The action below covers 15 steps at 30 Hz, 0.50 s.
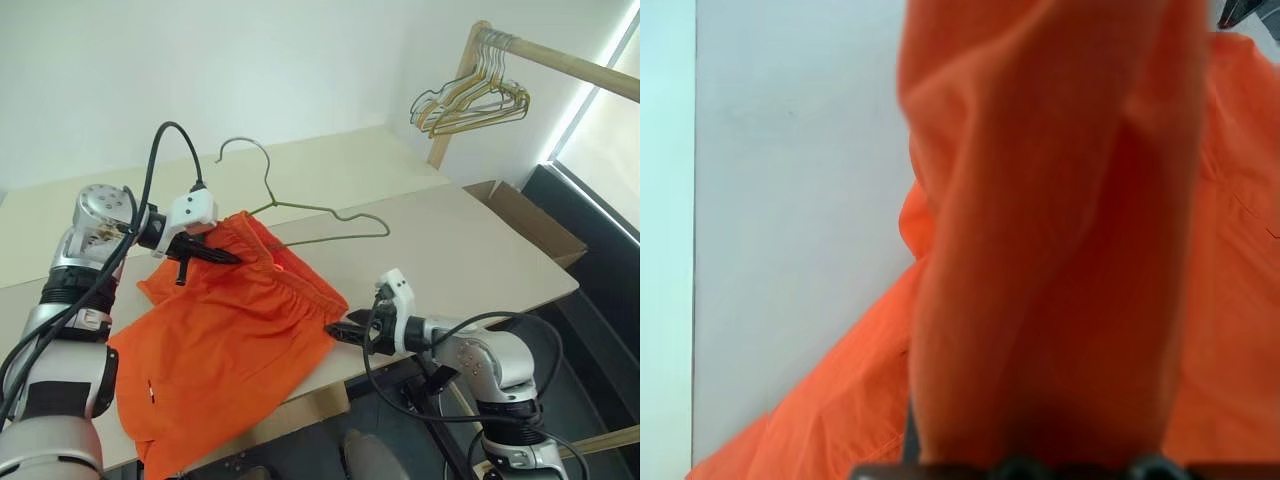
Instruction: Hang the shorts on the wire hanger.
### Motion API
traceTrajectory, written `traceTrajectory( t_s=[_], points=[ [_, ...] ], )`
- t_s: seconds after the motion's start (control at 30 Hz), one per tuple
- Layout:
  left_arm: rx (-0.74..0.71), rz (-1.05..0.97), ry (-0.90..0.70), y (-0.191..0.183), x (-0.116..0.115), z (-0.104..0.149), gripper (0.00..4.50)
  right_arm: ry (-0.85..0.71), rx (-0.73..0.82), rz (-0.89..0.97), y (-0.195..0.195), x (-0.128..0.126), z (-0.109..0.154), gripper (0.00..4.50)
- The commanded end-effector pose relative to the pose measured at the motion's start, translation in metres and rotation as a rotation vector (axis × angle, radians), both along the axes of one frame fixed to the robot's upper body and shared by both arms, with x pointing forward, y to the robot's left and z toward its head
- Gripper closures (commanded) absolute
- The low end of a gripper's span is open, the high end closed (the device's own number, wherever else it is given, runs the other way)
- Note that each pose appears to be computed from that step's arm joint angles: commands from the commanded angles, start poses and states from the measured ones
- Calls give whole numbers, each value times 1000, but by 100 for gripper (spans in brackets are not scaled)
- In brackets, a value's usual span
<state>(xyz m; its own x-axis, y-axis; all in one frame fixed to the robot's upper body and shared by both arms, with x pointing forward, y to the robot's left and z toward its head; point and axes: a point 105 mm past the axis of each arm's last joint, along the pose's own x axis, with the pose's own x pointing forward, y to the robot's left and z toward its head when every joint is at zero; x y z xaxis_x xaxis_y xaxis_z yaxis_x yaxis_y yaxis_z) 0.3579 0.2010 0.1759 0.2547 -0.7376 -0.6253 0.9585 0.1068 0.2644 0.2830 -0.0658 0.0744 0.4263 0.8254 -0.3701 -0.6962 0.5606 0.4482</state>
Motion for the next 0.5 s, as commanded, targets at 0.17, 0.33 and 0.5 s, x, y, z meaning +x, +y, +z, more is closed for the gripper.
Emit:
traceTrajectory(
  t_s=[0.17, 0.33, 0.5],
  points=[
    [-6, -13, -80, 0, -1, 24, 450, -41, 51, 56, 27, 7, 4, 40],
    [-8, -12, -78, 2, -6, 21, 450, -54, 96, 46, 28, 14, 9, 195],
    [-17, 4, -77, 4, -7, 19, 450, -95, 103, 37, 20, 16, 15, 358]
  ],
)
